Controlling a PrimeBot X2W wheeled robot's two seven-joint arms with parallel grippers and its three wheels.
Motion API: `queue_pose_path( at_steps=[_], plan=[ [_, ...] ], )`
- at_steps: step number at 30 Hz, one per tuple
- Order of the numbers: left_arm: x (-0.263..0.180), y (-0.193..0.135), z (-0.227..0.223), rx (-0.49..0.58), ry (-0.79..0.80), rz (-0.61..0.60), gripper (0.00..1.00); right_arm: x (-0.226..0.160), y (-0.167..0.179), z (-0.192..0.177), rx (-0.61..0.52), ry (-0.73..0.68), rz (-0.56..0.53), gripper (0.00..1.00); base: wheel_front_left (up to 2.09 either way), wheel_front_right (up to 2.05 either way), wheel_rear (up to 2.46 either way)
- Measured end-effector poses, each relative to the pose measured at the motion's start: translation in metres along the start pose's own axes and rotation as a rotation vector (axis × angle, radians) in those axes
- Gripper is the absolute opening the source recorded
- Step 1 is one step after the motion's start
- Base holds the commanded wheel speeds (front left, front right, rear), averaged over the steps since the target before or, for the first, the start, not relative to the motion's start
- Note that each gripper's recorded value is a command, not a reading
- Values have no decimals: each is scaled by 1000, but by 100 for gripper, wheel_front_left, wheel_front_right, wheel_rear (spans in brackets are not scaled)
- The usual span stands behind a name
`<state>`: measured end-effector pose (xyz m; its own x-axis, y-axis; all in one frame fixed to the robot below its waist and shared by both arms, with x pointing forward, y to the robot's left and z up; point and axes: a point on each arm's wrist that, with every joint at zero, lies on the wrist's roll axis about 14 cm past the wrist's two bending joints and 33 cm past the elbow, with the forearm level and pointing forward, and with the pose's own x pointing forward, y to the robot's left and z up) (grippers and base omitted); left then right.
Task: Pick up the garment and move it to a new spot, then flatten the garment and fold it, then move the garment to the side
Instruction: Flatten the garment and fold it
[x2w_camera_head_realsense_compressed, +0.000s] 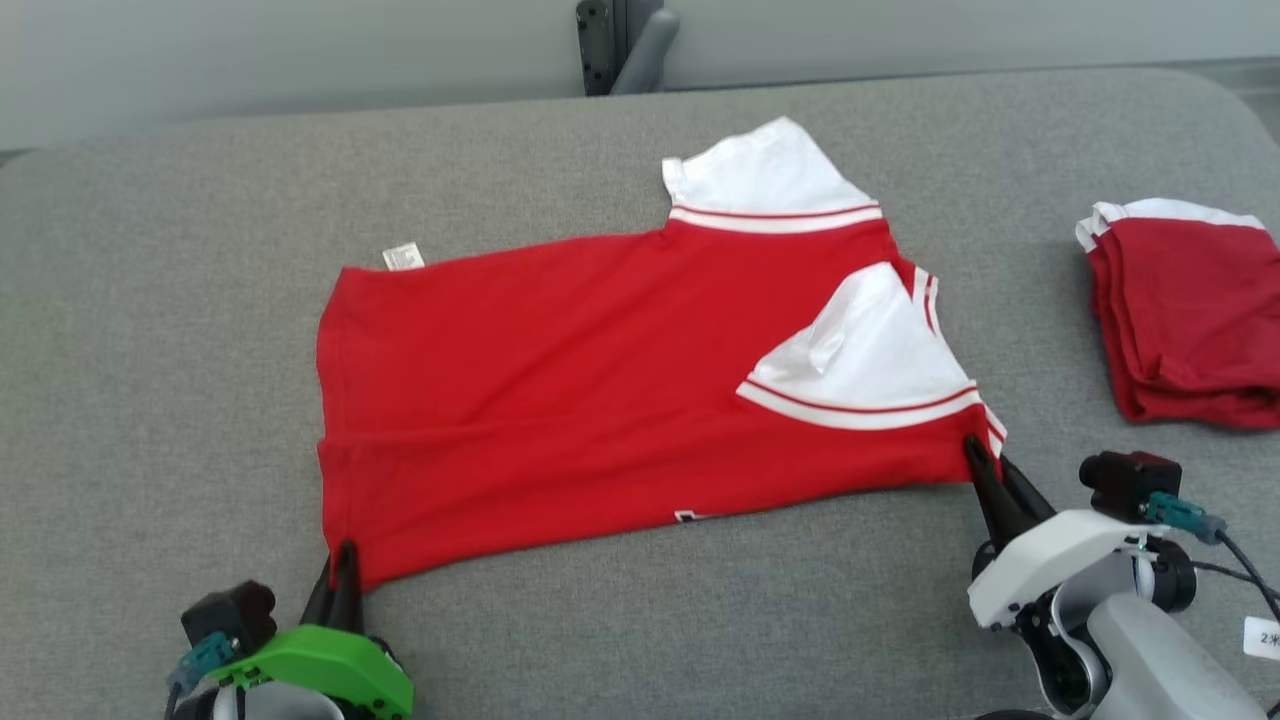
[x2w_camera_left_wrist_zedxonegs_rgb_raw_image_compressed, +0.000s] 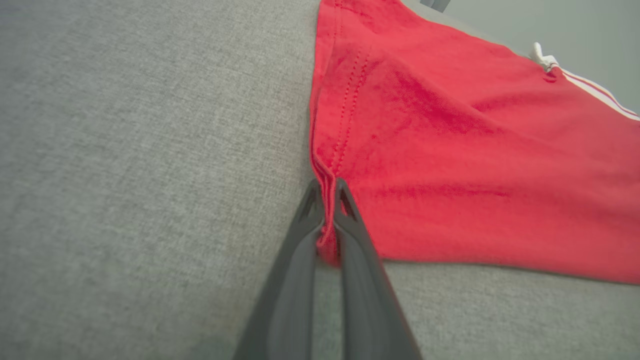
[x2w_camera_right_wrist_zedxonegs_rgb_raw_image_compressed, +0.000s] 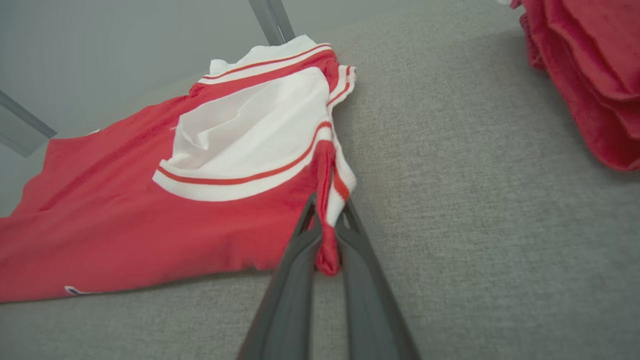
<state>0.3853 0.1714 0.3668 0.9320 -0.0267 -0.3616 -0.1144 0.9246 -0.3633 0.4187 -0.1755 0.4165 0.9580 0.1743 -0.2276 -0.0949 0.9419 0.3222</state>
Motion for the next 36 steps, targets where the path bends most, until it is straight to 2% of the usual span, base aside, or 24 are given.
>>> queue_pose_path(
  at_steps=[13, 14, 15, 16, 19, 20, 22, 26, 31, 34, 35, 36],
  plan=[
    [-55, 20, -21, 27, 31, 27, 0, -60, 2, -18, 39, 12, -19, 0, 0, 0, 0],
    [-56, 22, -21, 25, 32, 32, 12, -60, 1, -19, 39, 15, -20, 9, 0, 0, 0],
    [-56, 23, -21, 23, 32, 35, 69, -60, -1, -19, 37, 14, -25, 72, 0, 0, 0],
    [-55, 24, -22, 20, 32, 40, 100, -59, -3, -18, 34, 12, -33, 100, 0, 0, 0],
    [-52, 28, -8, 46, -9, 63, 100, -53, -9, -1, -3, -32, -40, 100, 0, 0, 0],
    [-49, 28, 5, 86, -49, 66, 100, -44, 1, 15, -19, -85, -12, 100, 0, 0, 0],
    [-49, 27, 16, 105, -88, 69, 100, -39, 19, 18, -25, -101, 34, 100, 0, 0, 0],
    [-53, 31, 20, 127, -105, 80, 100, -36, 58, -1, -48, -54, 143, 100, 0, 0, 0],
    [-54, 28, 15, 135, -93, 71, 100, -31, 84, -22, -62, 13, 219, 100, 0, 0, 0],
    [-52, 23, 12, 120, -83, 56, 100, -21, 89, -24, -73, 29, 238, 84, 0, 0, 0],
    [-51, 22, 11, 116, -82, 53, 100, -18, 90, -25, -76, 37, 239, 74, 0, 0, 0],
    [-50, 21, 12, 115, -82, 49, 100, -15, 90, -27, -80, 45, 240, 74, 0, 0, 0]
  ],
)
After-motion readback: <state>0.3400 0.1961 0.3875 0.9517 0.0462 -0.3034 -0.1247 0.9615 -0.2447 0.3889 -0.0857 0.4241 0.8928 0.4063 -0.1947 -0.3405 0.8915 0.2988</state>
